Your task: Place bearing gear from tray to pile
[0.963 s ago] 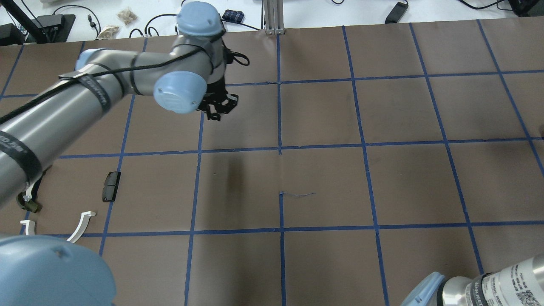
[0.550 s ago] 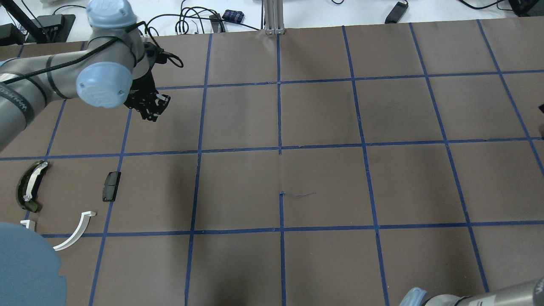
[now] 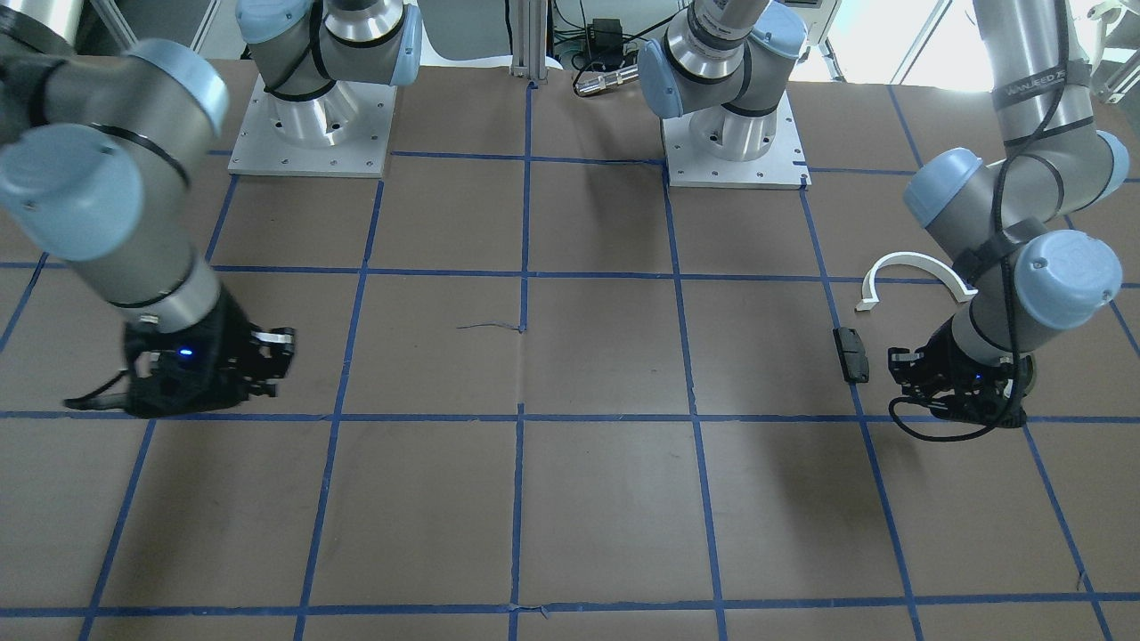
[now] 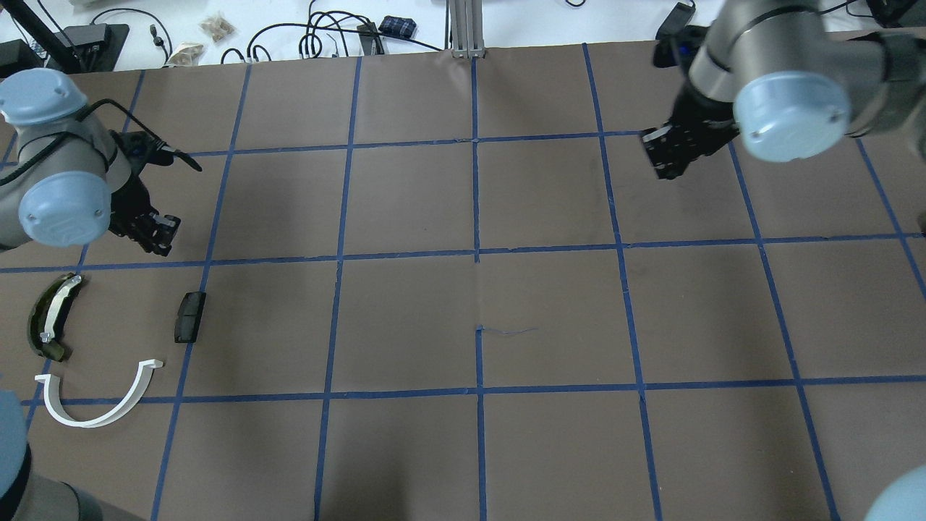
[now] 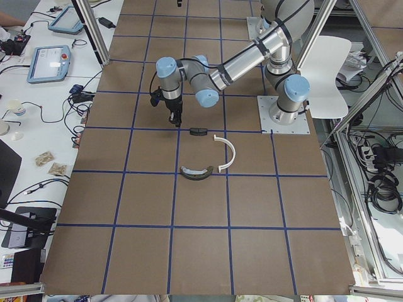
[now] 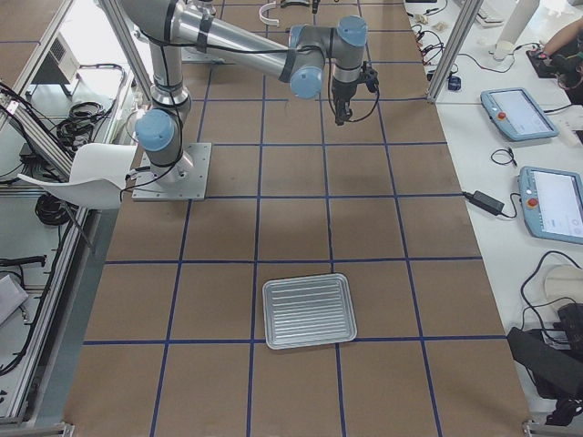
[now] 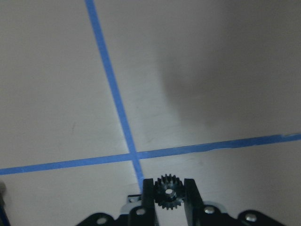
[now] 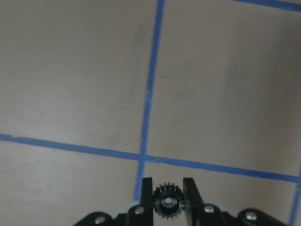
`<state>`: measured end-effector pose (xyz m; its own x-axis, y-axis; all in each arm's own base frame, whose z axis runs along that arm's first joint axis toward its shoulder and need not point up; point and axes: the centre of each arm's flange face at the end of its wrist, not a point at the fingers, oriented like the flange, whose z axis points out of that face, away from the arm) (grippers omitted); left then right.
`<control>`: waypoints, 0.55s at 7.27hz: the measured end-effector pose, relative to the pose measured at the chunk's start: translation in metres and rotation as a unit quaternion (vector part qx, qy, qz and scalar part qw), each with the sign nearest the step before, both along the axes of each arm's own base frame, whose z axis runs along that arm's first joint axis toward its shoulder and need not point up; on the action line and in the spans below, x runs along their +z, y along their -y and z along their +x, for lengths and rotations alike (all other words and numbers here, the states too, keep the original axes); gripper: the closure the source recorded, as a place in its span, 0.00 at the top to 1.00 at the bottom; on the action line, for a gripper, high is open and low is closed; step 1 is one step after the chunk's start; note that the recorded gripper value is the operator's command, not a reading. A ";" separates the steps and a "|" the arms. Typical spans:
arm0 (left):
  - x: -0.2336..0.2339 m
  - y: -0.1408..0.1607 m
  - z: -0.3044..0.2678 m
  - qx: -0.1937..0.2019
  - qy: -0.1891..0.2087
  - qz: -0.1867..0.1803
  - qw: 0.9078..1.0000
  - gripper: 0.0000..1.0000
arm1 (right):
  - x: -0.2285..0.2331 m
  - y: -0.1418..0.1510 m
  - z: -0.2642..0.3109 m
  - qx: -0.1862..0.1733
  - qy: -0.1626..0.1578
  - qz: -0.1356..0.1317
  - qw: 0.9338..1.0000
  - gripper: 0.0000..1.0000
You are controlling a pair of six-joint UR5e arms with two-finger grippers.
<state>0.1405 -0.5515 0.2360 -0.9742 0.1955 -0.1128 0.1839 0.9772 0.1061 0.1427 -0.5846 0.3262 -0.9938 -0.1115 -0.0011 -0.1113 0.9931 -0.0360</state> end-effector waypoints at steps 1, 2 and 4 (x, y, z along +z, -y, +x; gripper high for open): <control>-0.015 -0.014 0.029 0.014 -0.015 -0.001 1.000 0.04 | -0.029 -0.005 0.077 -0.043 0.005 -0.007 0.999 0.17; -0.029 -0.027 0.045 0.027 -0.026 0.004 0.999 0.41 | -0.059 -0.018 0.143 -0.065 0.008 -0.013 0.998 0.17; -0.042 -0.039 0.052 0.037 -0.031 0.005 0.999 0.85 | -0.107 -0.030 0.200 -0.066 0.008 -0.019 0.998 0.24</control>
<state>0.1927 -0.5126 0.1941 -0.9911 0.1233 -0.0506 0.1175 0.9874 0.1060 0.3430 -0.5547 0.2195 -0.9997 0.0206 -0.0163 0.0218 0.9970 -0.0746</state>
